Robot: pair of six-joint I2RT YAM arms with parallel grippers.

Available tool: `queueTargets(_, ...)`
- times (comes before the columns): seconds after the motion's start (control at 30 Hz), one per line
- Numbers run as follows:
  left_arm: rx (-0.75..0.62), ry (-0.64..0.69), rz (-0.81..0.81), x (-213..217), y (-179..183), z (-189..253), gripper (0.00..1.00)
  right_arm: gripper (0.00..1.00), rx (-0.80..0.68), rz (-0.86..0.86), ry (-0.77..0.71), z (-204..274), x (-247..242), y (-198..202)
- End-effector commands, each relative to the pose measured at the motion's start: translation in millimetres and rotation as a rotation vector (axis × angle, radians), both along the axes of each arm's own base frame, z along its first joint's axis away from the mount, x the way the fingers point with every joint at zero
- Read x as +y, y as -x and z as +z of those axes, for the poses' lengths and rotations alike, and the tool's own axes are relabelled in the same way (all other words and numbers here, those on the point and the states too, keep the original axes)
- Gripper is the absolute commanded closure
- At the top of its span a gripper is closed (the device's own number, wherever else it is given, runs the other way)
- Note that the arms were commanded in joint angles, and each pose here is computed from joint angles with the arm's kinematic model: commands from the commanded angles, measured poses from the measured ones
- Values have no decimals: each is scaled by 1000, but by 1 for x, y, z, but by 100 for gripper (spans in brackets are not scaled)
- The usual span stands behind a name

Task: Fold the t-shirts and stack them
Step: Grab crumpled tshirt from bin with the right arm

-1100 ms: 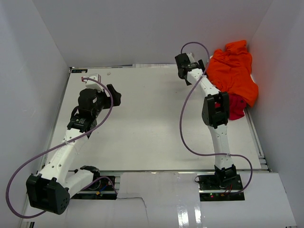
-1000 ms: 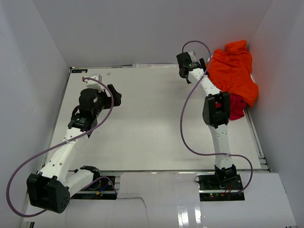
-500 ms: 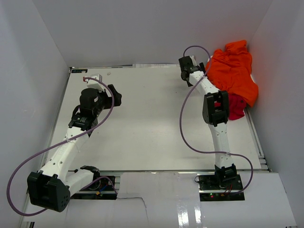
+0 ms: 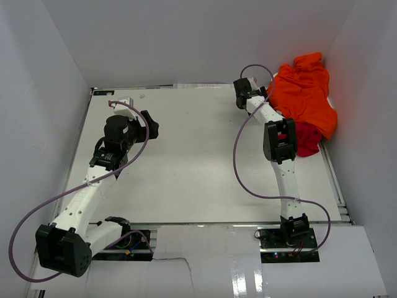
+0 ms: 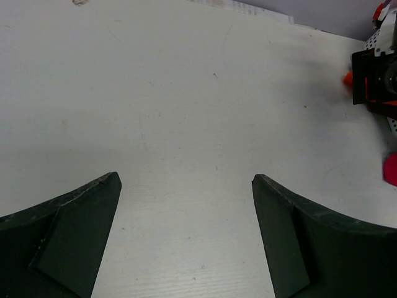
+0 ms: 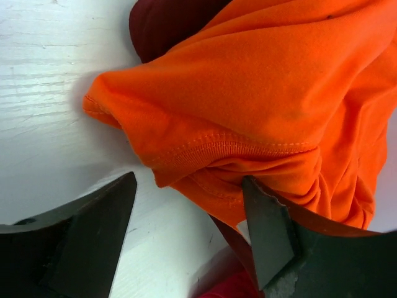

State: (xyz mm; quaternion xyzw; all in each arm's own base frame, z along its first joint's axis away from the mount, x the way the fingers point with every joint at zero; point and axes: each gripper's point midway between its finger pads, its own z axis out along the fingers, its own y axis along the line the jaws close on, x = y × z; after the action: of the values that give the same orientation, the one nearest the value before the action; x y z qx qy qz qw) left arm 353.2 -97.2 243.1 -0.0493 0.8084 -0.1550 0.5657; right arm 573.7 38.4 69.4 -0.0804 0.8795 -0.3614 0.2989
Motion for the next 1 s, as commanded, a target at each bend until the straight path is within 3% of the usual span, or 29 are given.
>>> queueTargets(0.0,-11,4,8,2,-1,8,2,29,-80,-45,51,13,-10,-11)
queueTargets(0.17,-13,2,11,2,-1,8,2,39,-109,-63,104,16,-18,-14)
queueTargets(0.23,-7,1,12,3,-1,6,2,62,-124,-78,115,20,-23,-16)
queueTargets(0.3,-9,-1,15,3,-1,7,2,73,-131,-90,119,22,-29,-17)
queueTargets(0.37,-7,-1,17,3,-1,7,2,91,-148,-100,122,26,-31,-18)
queueTargets(0.6,-3,-3,16,3,-2,5,2,92,-186,-106,115,51,-32,-16)
queueTargets(0.73,-4,-1,15,3,-2,6,2,88,-192,-108,111,58,-33,-12)
queueTargets(0.8,-4,-3,15,3,-2,6,2,74,-199,-108,107,61,-33,-12)
queueTargets(0.87,-4,-3,13,3,-1,5,2,69,-201,-108,105,63,-33,-12)
queueTargets(0.9,-5,-3,15,3,-1,6,2,61,-205,-108,102,65,-32,-12)
queueTargets(0.93,-6,-1,17,3,-1,6,2,37,-208,-105,100,67,-32,-12)
queueTargets(0.97,-7,-2,16,3,-1,7,2,23,-207,-103,98,66,-31,-12)
